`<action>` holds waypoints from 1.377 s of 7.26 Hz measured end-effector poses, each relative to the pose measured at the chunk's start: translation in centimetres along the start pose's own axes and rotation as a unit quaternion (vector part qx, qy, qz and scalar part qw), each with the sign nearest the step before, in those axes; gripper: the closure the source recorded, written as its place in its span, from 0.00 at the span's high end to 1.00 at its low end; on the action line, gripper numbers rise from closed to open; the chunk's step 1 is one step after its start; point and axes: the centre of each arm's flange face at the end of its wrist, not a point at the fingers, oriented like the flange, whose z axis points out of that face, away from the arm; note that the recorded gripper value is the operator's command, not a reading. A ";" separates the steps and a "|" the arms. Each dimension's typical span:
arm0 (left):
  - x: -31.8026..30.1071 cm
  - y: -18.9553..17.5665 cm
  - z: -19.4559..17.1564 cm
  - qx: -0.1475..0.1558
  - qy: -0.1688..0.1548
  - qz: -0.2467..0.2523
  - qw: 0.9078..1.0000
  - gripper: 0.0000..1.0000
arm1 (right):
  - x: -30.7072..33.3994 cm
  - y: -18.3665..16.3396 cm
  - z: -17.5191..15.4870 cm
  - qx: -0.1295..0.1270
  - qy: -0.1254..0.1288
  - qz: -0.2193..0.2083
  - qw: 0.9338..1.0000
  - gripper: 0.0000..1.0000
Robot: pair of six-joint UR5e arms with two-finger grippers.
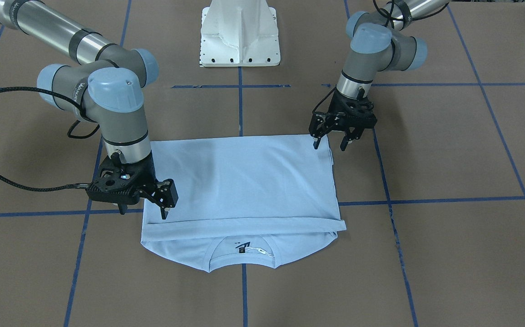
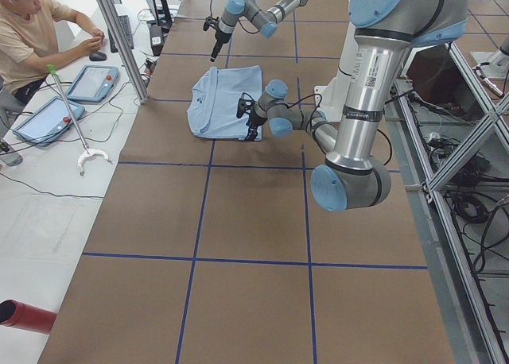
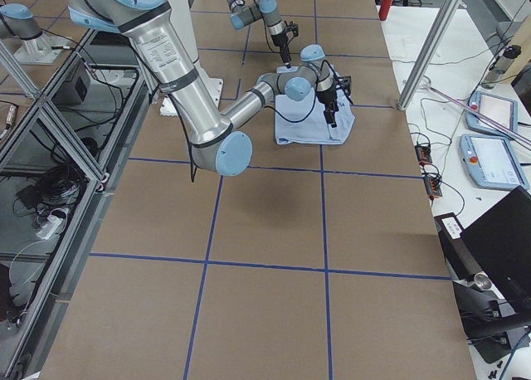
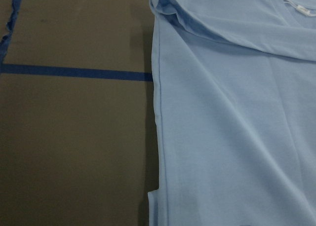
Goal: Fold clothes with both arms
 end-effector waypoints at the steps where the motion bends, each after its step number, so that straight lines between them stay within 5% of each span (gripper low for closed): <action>1: 0.2 0.5 0.1 -0.003 0.001 0.002 1.000 0.51 | 0.1 0.0 0.0 0.000 0.000 0.000 1.000 1.00; 10: -0.4 3.8 0.7 -0.026 -0.007 0.016 1.000 0.46 | 0.3 0.1 -0.3 0.002 -0.002 0.001 1.000 1.00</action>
